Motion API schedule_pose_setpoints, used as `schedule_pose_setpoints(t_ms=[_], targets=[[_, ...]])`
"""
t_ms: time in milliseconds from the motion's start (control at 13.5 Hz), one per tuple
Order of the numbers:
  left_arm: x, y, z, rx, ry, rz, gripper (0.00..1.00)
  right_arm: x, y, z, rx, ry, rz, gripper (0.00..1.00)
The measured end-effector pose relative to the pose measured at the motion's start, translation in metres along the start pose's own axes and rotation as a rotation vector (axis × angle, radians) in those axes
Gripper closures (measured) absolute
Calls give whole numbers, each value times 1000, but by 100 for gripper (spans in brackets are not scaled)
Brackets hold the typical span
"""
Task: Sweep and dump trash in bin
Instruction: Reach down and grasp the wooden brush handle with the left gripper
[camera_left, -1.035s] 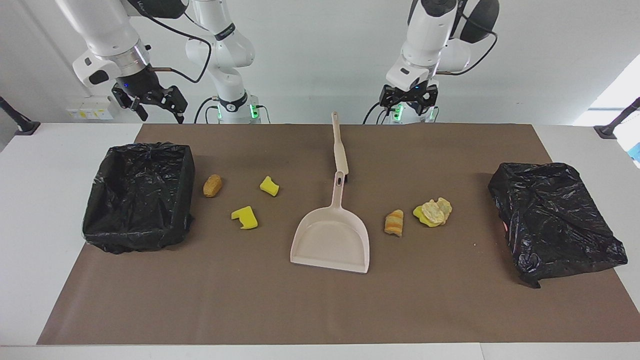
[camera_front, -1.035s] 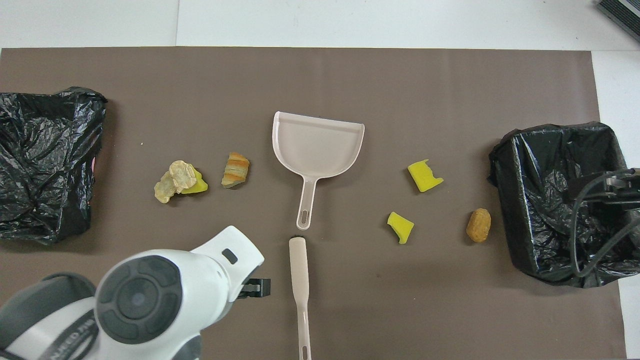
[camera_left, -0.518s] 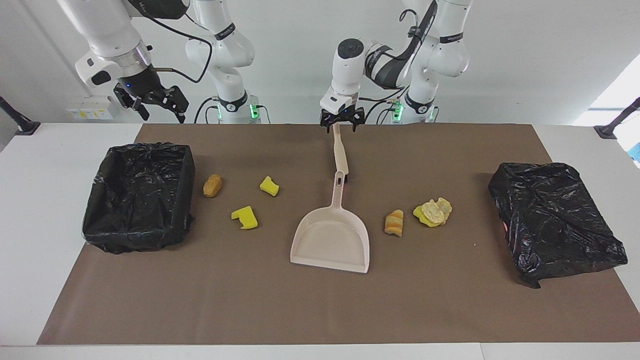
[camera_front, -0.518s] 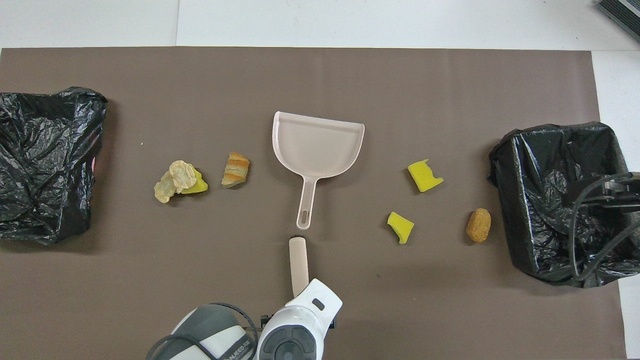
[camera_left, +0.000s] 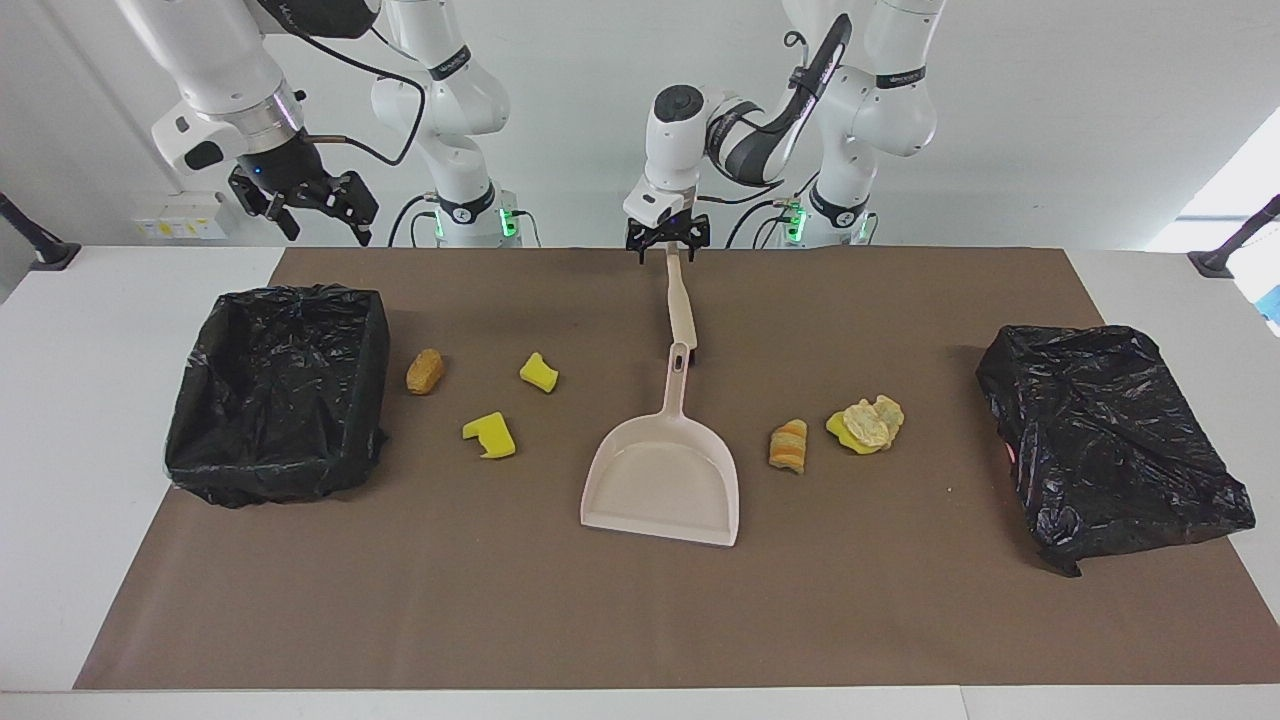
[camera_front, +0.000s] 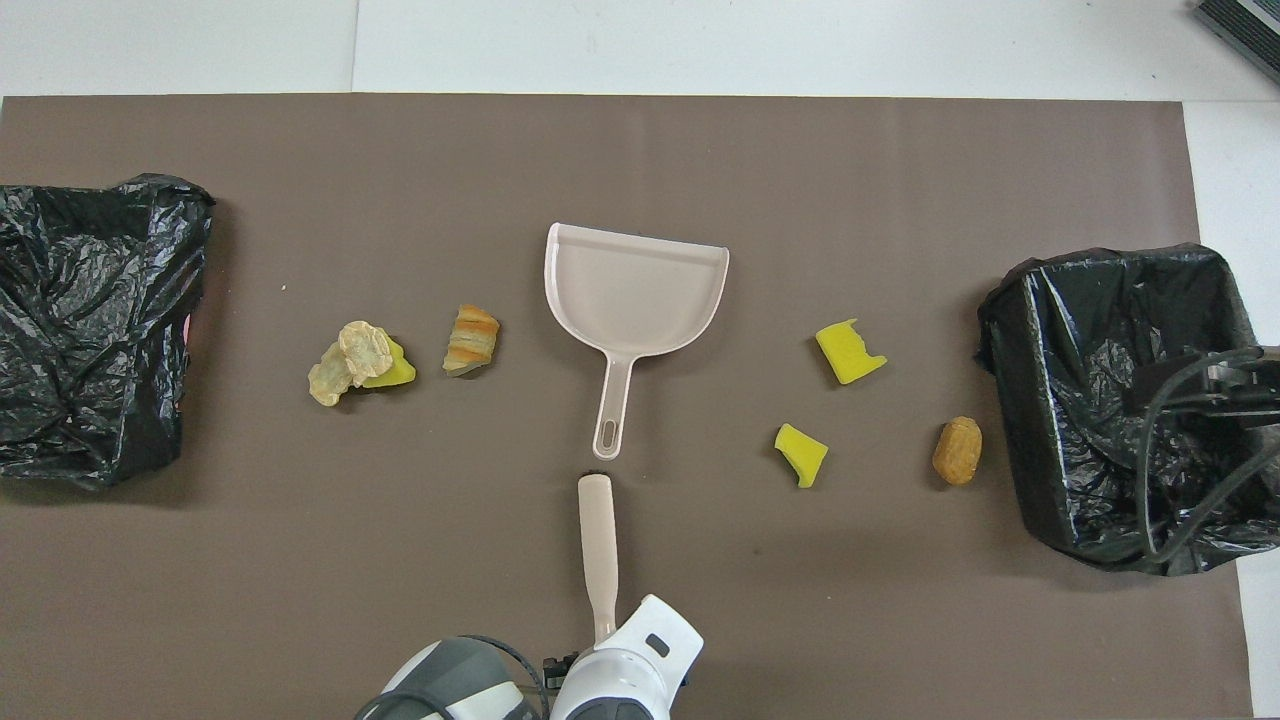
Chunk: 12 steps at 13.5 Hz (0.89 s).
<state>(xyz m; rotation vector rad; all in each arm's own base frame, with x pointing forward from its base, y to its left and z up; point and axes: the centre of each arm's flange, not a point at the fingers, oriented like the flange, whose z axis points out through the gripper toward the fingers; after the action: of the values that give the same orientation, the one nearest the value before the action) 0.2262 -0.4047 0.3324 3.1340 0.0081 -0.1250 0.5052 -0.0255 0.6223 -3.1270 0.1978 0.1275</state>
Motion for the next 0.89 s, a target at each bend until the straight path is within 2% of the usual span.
schedule_pose_setpoints(t_ms=[518,592,740,887], targets=[[12,-5,-2,19,-21,-28,0,0,0,0,0,0,0,0],[14,-5,-4,18,-22,-32,7,0,0,0,0,0,0,0],[15,-5,-4,19,-23,-32,37,0,0,0,0,-1,0,0],[14,-5,-4,23,-26,-32,62,0,0,0,0,-1,0,0]])
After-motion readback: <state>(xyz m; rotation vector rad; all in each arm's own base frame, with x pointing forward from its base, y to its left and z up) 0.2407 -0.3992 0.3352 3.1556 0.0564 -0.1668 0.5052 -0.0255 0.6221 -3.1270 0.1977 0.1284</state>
